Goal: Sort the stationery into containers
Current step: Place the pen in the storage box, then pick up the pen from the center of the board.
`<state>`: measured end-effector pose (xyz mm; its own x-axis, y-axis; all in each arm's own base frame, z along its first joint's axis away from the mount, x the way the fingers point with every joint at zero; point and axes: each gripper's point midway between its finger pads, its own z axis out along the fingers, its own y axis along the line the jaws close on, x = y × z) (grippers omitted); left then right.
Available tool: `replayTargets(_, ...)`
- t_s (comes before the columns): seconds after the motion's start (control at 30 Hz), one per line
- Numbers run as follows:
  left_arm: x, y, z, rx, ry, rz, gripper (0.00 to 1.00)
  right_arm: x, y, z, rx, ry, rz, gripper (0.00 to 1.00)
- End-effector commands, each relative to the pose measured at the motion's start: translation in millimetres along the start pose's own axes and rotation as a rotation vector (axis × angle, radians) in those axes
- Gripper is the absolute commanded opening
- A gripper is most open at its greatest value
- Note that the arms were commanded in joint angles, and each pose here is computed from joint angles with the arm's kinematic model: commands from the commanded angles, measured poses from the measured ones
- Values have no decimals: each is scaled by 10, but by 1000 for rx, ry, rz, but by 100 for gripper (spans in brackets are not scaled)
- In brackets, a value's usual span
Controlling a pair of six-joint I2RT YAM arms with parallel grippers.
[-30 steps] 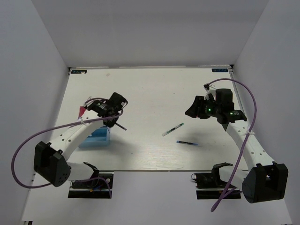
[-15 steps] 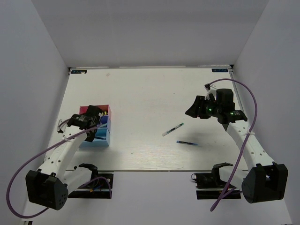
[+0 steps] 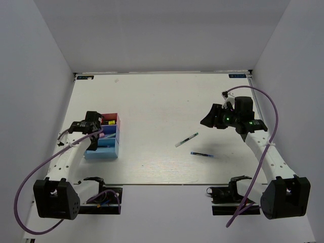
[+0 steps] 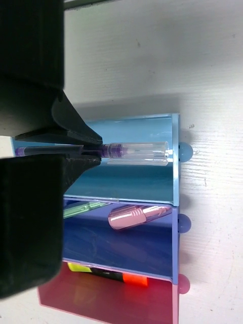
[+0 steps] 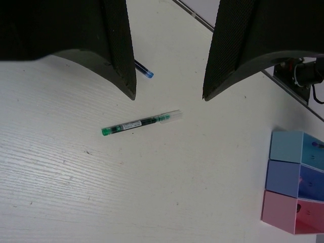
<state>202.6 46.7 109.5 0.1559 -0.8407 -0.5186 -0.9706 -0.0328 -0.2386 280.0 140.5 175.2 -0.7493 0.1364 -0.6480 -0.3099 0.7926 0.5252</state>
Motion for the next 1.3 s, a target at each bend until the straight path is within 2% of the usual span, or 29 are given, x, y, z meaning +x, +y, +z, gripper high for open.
replayTargets(0.0, 9, -76, 60, 1, -2, -20, 0, -64, 69, -34, -38, -35, -11, 60)
replayTargets(0.03, 9, -85, 59, 3, -2, -14, 0, -62, 74, -35, -41, -34, -11, 62)
replayTargets(0.1, 20, -112, 57, 1, 4, -6, 24, -59, 85, -28, -51, -33, -19, 68)
replayTargets(0.13, 30, -110, 63, -1, 6, -5, 32, -59, 78, -34, -49, -34, -19, 70)
replayTargets(0.23, 63, -125, 80, 14, 17, 5, 40, -58, 87, -28, -61, -31, -29, 71)
replayTargets(0.3, 47, -142, 75, 27, 17, 7, 55, -43, 92, -22, -70, -25, -40, 71)
replayTargets(0.33, 43, -152, 63, 32, 19, 7, 58, -45, 117, -31, -81, -26, -48, 73)
replayTargets(0.4, 38, -210, 16, 68, 34, 16, 58, -50, 151, -35, -108, -29, -88, 73)
replayTargets(0.43, 48, -252, -14, 94, 47, 19, 55, -14, 196, -40, -143, -19, -105, 73)
replayTargets(0.5, 123, -353, -102, 206, 61, 133, 27, 22, 286, -74, -229, -21, -253, 59)
replayTargets(0.53, 193, -693, -271, 377, 98, 113, 11, 36, 300, -77, -252, -22, -298, 51)
replayTargets(0.57, 323, -705, -371, 455, 119, 252, 0, 111, 378, -96, -335, -18, -407, 36)
replayTargets(0.6, 410, -747, -403, 506, 139, 315, 0, 122, 379, -79, -367, -30, -533, 34)
replayTargets(0.63, 704, -945, -674, 736, 229, 552, 0, 230, 391, -85, -408, 1, -566, 32)
replayTargets(0.67, 837, -947, -773, 799, 272, 637, 0, 270, 364, -75, -462, -23, -748, 29)
replayTargets(0.7, 1064, -894, -962, 886, 383, 738, 5, 290, 474, -94, -586, -87, -960, 33)
replayTargets(0.73, 1139, -908, -1040, 940, 380, 940, 19, 512, 381, -93, -627, -42, -1077, 38)
replayTargets(0.77, 1244, -834, -1138, 965, 439, 1025, 35, 535, 326, -61, -636, -31, -1143, 43)
replayTargets(0.8, 1333, -784, -1406, 1007, 452, 1137, 57, 578, 270, -35, -674, -53, -1359, 51)
replayTargets(0.83, 1409, -670, -1273, 967, 437, 1301, 64, 668, 187, 10, -712, 22, -1342, 52)
replayTargets(0.87, 1542, -571, -1395, 1002, 422, 1404, 67, 643, 186, -12, -749, 33, -1442, 52)
replayTargets(0.9, 1541, -535, -1418, 1007, 395, 1479, 67, 683, 156, -16, -766, 86, -1393, 52)
replayTargets(0.93, 1546, -533, -1460, 1026, 364, 1529, 65, 666, 83, 99, -858, 99, -1503, 53)
replayTargets(0.97, 1592, -461, -1498, 1030, 352, 1581, 60, 580, 116, 71, -887, 121, -1513, 53)
replayTargets(1.0, 1598, -428, -1539, 1043, 353, 1592, 44, 412, 117, 124, -894, 115, -1604, 53)
replayTargets(1.07, 1588, -352, -1575, 1064, 344, 1618, 27, 529, 36, 275, -991, 185, -1546, 53)
replayTargets(1.1, 1617, -300, -1571, 1066, 352, 1629, 22, 376, -28, 370, -970, 192, -1570, 53)
replayTargets(1.13, 1663, -189, -1529, 1066, 381, 1651, 22, 354, -69, 429, -963, 203, -1583, 53)
replayTargets(1.27, 1627, -60, -1599, 1130, 362, 1636, 29, 445, -246, 706, -985, 286, -1617, 53)
